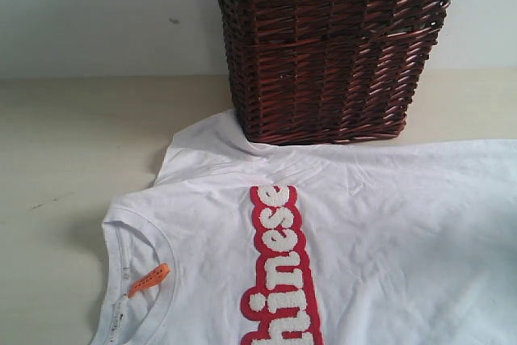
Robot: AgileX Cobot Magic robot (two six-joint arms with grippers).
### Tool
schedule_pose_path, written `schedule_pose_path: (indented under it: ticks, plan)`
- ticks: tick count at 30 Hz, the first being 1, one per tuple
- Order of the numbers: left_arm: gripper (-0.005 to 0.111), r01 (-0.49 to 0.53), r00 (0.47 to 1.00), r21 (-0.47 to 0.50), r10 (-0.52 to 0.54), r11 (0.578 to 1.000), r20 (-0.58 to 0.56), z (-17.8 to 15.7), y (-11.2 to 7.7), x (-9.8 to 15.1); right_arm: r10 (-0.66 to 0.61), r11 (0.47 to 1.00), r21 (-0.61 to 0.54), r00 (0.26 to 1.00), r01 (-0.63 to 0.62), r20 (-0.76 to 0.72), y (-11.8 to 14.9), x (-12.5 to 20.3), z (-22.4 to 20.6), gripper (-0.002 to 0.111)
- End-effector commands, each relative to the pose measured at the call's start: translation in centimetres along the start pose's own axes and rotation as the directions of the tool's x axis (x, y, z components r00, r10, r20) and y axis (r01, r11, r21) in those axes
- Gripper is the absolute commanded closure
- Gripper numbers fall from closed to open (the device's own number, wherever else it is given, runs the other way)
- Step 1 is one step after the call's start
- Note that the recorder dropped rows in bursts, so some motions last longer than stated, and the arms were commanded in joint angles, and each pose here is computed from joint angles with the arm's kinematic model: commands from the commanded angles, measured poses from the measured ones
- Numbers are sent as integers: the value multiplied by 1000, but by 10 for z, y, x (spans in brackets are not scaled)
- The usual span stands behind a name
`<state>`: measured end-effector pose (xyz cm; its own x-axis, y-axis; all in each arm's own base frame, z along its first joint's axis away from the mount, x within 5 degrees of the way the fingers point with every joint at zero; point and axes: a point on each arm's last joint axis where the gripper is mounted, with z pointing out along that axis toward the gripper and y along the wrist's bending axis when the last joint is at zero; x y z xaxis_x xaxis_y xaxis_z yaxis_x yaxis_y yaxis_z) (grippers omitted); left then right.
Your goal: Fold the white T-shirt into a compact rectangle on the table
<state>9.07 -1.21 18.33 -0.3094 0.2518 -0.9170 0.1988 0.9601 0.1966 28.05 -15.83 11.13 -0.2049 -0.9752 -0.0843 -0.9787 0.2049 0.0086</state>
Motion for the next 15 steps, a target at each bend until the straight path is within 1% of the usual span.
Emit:
schedule_pose_path:
  ticks: [1,15]
  plan:
    - [107,-1,1000,-4,1,1000,4,0,0,0,-51,997,-60,999,50,-20,8,4,11,14]
    - [107,-1,1000,-4,1,1000,4,0,0,0,-38,997,-63,999,37,-17,8,4,11,15]
